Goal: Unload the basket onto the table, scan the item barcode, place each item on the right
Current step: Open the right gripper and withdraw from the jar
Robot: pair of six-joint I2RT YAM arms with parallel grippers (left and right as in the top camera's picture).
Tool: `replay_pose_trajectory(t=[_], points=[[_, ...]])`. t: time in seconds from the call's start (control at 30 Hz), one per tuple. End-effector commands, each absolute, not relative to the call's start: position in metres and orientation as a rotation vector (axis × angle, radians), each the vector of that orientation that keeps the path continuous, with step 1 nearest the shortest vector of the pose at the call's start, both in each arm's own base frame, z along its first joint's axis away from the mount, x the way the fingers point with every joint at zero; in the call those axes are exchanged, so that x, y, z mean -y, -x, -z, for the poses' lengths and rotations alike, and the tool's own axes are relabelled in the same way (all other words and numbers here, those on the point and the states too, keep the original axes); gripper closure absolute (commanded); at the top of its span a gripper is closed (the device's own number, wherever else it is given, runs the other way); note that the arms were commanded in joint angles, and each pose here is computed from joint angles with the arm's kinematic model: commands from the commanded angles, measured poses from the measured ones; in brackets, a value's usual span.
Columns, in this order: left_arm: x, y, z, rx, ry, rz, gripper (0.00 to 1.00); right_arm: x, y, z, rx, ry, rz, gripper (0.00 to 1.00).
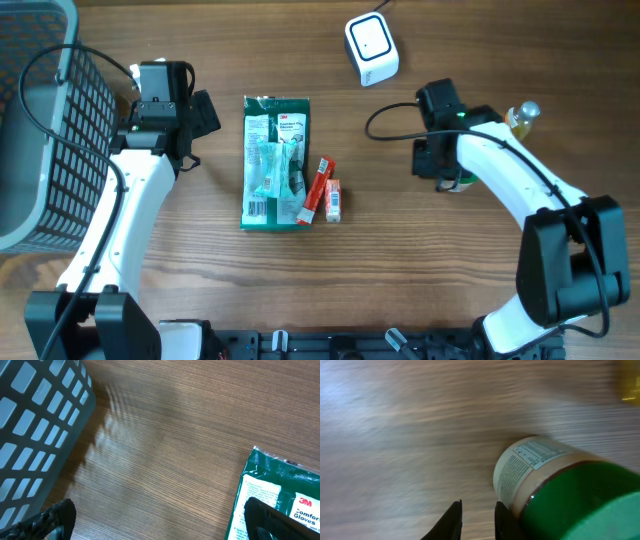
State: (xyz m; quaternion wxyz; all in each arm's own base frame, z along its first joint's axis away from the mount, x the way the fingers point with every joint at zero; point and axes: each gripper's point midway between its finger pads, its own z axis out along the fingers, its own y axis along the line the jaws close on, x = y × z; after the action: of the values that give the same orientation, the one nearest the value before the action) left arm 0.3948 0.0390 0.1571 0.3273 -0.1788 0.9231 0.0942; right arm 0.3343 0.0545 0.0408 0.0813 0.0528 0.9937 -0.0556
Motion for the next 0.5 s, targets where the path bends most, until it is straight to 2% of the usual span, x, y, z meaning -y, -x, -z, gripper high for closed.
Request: replay_pose_trajectory(t=[0.0, 0.17, 0.27, 0.37, 0.47], points=[[-0.042, -0.397, -0.162, -2.402, 0.468, -0.259, 0.0, -0.02, -0.335, -0.039, -2.95, -0.249, 0.316, 0.74], [-0.042, -0.397, -0.162, -2.402, 0.468, -0.259, 0.0, -0.004, -0.335, -0.039, -2.953, -0.321, 0.321, 0.73], [-0.042, -0.397, -0.162, -2.402, 0.468, -0.259, 0.0, -0.018, -0.342, -0.044, -2.965, -0.278, 0.188, 0.73], [-0.042, -0.397, -0.162, -2.402, 0.468, -0.259, 0.0, -0.07, -0.353, -0.058, -2.975, -0.162, -0.212, 0.73], [-0.042, -0.397, -0.162, -2.402, 0.468, -0.259, 0.0, -0.138, -0.352, -0.083, -2.919, -0.056, -0.748, 0.73]])
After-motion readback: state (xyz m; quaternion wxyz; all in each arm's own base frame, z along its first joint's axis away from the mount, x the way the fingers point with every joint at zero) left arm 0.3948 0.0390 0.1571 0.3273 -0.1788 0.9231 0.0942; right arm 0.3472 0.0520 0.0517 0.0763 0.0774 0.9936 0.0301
